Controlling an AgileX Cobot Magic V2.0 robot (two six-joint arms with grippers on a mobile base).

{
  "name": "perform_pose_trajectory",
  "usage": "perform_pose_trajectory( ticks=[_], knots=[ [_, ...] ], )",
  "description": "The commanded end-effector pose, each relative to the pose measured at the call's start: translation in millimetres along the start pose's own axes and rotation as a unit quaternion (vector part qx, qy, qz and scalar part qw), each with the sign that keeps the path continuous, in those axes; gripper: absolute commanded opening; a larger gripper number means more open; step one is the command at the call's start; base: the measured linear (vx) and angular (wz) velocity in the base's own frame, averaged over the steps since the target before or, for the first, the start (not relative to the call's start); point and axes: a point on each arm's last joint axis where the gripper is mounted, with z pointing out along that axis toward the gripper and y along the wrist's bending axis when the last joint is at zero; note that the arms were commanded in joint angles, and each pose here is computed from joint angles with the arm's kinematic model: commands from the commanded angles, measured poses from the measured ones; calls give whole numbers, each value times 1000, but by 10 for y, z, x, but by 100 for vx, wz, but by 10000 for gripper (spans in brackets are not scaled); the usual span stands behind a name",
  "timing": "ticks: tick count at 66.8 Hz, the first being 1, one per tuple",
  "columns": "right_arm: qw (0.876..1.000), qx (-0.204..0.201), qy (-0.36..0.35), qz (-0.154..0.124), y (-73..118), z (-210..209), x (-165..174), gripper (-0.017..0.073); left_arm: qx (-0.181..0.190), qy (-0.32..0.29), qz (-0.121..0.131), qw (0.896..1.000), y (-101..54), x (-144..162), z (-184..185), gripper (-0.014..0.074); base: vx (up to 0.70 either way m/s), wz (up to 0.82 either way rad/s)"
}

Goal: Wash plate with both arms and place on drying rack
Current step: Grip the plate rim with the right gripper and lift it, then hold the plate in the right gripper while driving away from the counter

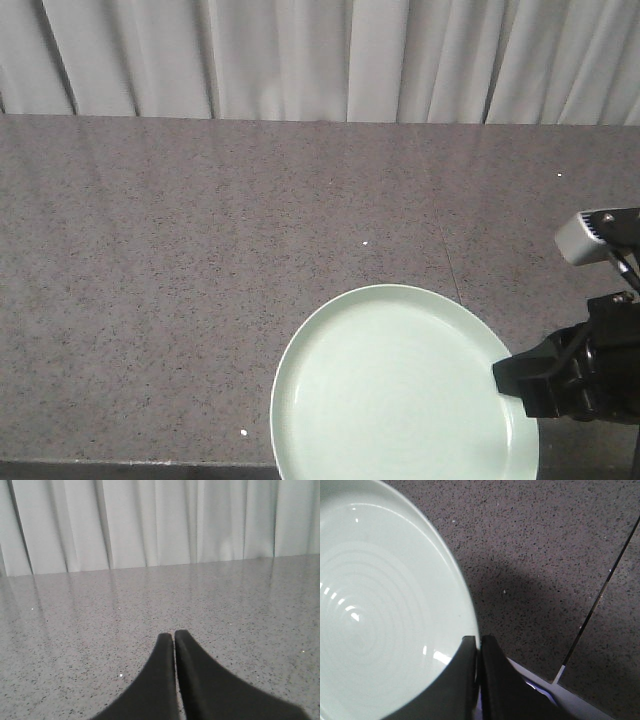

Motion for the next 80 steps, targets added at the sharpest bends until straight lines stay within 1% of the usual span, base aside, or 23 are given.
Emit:
perform_pose_trajectory(
  ticks=[1, 80],
  knots=[
    [999, -9, -44, -6, 71, -111, -74, -4, 6, -56, -2, 998, -11, -157, -29, -6, 0, 0],
    [999, -10, -43, -8, 79, -122, -65, -4, 6, -56, -2, 998, -11, -157, -29, -6, -1, 2]
  ],
)
